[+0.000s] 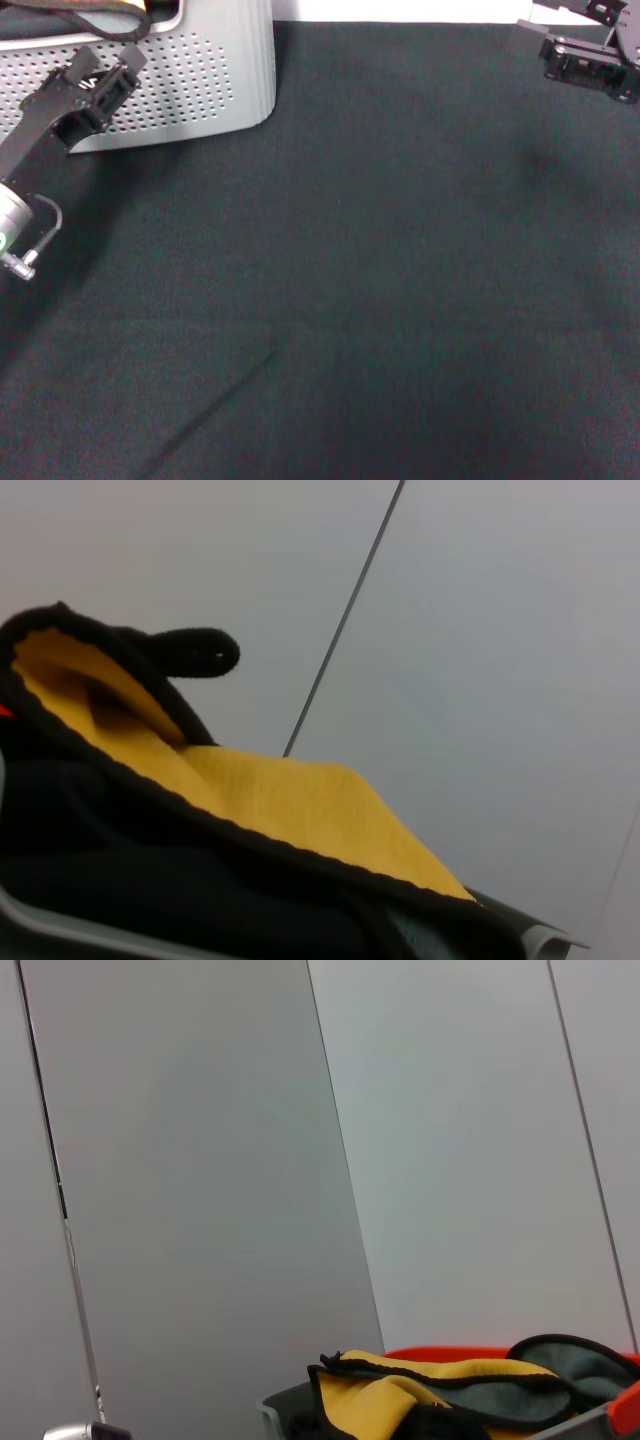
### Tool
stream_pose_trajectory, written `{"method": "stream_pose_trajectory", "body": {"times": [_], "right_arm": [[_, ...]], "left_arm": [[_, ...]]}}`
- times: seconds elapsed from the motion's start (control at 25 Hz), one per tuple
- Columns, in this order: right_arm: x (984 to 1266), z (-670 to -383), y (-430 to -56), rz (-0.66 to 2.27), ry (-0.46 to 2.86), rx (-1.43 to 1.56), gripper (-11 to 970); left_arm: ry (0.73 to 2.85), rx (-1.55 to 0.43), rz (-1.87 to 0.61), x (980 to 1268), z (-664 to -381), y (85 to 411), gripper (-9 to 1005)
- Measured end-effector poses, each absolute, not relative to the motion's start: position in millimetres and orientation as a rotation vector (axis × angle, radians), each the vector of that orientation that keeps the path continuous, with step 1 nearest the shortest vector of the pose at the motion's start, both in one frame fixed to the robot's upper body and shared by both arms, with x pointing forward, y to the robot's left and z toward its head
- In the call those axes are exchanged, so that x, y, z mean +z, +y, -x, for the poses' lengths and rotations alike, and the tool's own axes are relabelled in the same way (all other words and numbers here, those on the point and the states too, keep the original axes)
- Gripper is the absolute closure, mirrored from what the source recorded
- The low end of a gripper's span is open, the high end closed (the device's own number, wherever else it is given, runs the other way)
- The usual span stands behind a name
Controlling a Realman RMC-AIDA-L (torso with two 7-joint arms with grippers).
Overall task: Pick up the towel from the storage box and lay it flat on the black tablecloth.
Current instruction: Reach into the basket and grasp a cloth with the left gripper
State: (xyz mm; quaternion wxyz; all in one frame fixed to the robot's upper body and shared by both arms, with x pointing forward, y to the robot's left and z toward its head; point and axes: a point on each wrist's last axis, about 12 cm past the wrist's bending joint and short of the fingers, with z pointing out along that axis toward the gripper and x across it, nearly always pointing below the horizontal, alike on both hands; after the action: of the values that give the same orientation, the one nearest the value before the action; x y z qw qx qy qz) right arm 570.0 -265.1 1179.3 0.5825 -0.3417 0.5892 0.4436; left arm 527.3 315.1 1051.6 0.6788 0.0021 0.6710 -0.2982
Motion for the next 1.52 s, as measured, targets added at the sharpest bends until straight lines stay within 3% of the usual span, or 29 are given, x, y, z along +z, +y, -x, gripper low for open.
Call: {"method": "stream_pose_trajectory", "body": {"times": [0.44,1.52], "right_arm": [[1179,-569,-267,0.786,1.374,1.036,88],[1179,-569,-268,0.779,1.368,1.034,88]], "left_arm": [[1.509,-0.705,-0.018,1054,-539,302,183],[1.427,-0.76,0.017,1061,-537,300,226]]}}
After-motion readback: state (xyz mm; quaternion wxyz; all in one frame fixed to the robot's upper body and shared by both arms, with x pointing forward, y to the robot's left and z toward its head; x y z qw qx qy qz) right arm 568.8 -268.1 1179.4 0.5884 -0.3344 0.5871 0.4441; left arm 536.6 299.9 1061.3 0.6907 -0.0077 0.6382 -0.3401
